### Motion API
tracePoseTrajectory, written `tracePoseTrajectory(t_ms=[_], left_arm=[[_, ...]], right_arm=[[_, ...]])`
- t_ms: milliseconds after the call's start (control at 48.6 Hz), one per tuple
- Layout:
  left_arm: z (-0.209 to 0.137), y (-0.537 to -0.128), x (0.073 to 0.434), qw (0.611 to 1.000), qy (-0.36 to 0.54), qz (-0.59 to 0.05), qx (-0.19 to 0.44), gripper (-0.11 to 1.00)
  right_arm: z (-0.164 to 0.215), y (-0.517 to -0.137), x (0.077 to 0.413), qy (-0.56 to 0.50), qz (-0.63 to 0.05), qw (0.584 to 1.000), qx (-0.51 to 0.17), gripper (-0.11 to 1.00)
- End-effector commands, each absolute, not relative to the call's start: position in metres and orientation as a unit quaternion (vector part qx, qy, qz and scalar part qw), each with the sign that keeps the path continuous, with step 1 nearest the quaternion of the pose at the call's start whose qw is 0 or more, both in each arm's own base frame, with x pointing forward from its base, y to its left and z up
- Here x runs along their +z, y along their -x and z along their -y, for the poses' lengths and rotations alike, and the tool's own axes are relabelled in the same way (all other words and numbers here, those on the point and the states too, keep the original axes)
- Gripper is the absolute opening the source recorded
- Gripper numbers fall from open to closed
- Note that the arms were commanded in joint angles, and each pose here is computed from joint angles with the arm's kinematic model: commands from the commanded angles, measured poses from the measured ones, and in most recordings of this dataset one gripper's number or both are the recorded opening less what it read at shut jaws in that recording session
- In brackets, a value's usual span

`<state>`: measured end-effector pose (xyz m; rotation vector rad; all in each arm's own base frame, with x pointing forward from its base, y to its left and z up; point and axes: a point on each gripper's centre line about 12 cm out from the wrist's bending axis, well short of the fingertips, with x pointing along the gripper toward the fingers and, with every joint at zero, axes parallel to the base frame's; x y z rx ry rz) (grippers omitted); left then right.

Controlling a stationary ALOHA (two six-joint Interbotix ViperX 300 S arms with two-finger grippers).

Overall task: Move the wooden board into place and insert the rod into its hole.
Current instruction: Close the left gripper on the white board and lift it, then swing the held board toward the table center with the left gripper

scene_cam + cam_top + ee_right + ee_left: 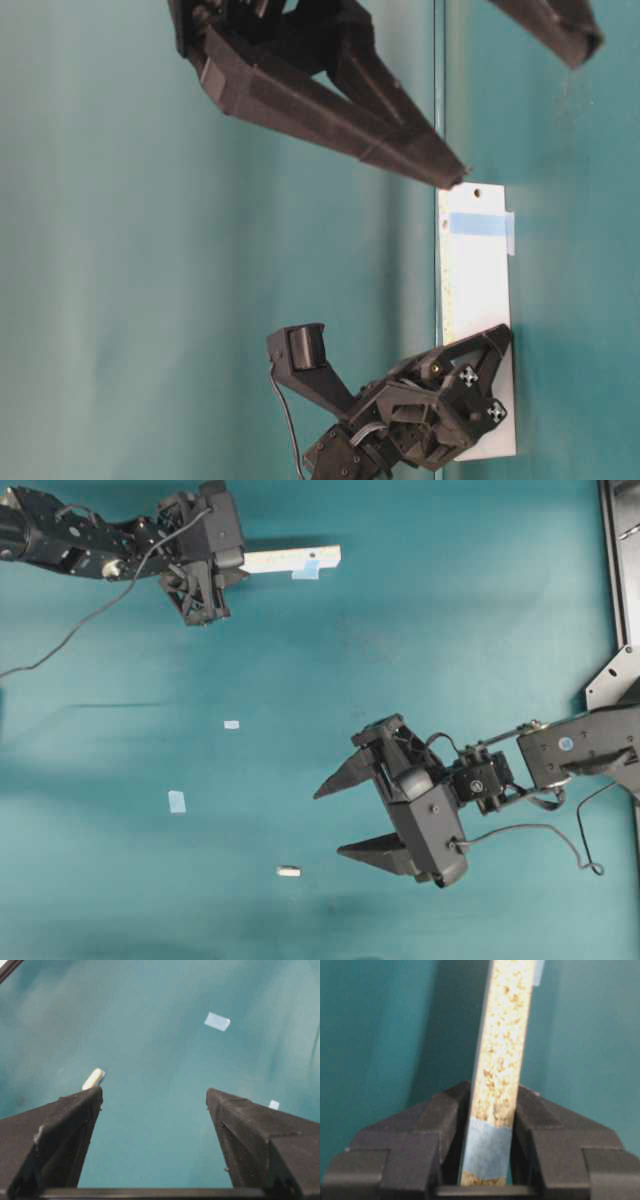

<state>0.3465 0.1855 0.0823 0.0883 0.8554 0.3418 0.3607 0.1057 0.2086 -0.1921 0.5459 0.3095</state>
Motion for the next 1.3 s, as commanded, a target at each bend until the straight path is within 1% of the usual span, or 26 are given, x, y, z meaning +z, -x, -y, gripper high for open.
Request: tracePoseTrajectory(t_ms=[0,268,371,576,762,906,988,1132,1277], left_arm=[[-0.186,-0.348,0.09,0.899,-0.045,-0.402,0.168,0.23],[-0.187,-0.349,0.096,0.901,-0.045,-0.397,0.17,0.22],[-0.186,-0.352,0.108,0.904,-0.04,-0.389,0.172,0.23],[-0.176,-0.355,0.143,0.909,-0.021,-0.381,0.168,0.22],[-0.155,-0.361,0.171,0.916,-0.028,-0.375,0.143,0.22],[-0.138,-0.371,0.185,0.92,-0.027,-0.372,0.123,0.22],[-0.127,-0.381,0.19,0.924,-0.012,-0.363,0.117,0.22],[-0.11,-0.398,0.193,0.929,0.027,-0.351,0.113,0.22],[-0.092,-0.414,0.184,0.929,0.05,-0.351,0.101,0.22]], right_arm=[[-0.106,-0.363,0.23,0.09,-0.244,0.954,0.15,0.93],[-0.104,-0.361,0.234,0.09,-0.244,0.954,0.148,0.93],[-0.104,-0.36,0.238,0.089,-0.239,0.955,0.148,0.93],[-0.1,-0.357,0.25,0.087,-0.227,0.959,0.143,0.93],[-0.093,-0.353,0.258,0.088,-0.226,0.961,0.135,0.93],[-0.092,-0.349,0.265,0.086,-0.22,0.962,0.134,0.93],[-0.091,-0.347,0.269,0.086,-0.218,0.963,0.134,0.93],[-0.09,-0.344,0.275,0.086,-0.215,0.964,0.132,0.93],[-0.089,-0.34,0.282,0.086,-0.212,0.965,0.131,0.93]])
